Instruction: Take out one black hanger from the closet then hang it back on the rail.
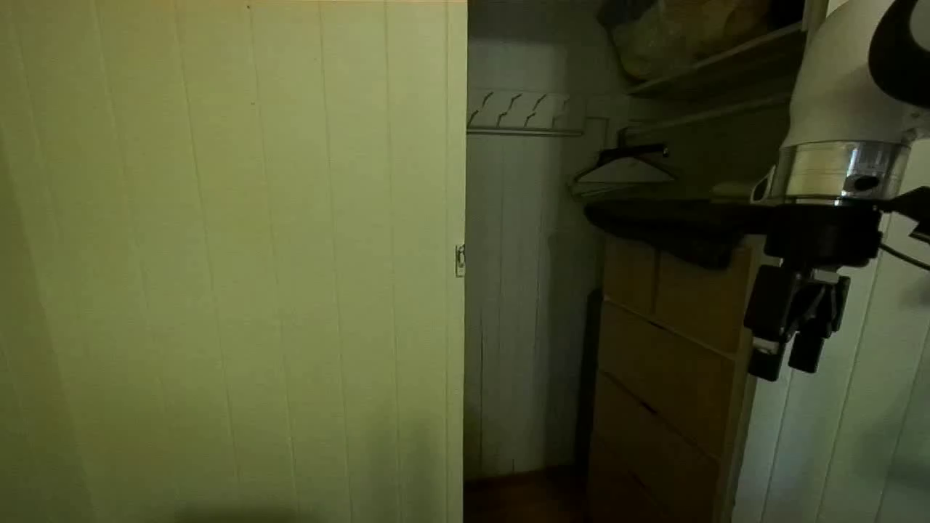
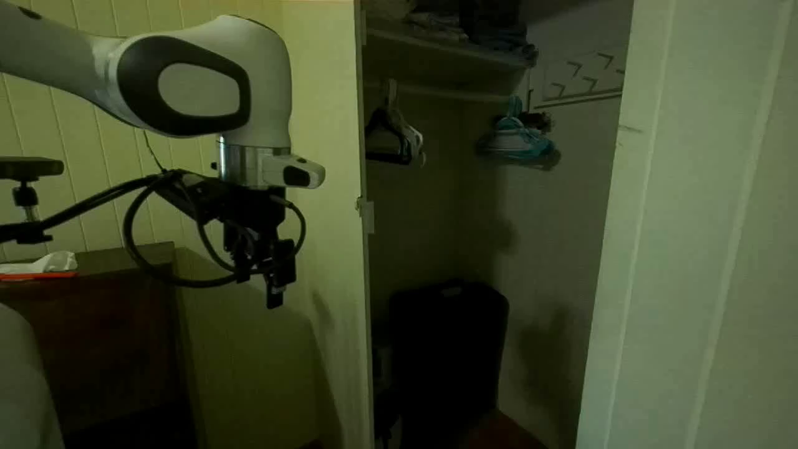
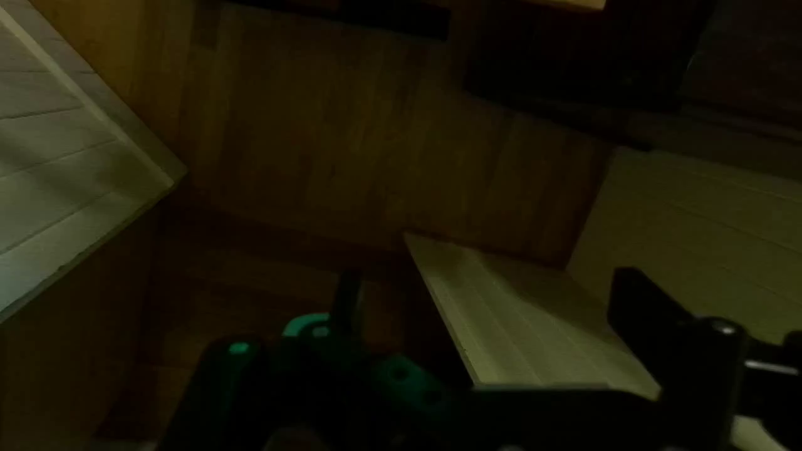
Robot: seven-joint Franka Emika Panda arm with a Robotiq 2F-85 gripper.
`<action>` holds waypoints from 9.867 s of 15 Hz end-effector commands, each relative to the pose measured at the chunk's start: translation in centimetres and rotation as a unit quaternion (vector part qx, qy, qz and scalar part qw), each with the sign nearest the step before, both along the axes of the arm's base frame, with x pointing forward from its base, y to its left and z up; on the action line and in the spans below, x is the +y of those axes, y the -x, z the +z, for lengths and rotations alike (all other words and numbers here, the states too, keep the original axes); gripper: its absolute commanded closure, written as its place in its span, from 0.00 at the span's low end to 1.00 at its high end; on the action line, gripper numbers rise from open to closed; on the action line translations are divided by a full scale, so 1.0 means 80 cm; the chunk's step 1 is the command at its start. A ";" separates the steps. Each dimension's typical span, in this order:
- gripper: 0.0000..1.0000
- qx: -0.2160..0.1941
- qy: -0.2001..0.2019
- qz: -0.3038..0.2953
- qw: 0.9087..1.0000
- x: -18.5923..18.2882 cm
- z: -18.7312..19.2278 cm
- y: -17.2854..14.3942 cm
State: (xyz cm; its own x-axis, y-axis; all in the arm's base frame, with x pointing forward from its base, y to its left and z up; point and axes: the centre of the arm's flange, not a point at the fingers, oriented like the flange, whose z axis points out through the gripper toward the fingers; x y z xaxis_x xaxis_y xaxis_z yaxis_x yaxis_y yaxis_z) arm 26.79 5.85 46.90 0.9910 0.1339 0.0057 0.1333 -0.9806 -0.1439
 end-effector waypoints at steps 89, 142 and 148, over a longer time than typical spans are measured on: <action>0.95 -0.491 -0.176 0.514 0.681 0.124 0.206 -0.504; 0.99 -0.410 -0.050 0.315 0.854 -0.181 0.429 -0.236; 0.99 -0.385 -0.055 0.241 0.889 -0.206 0.428 -0.190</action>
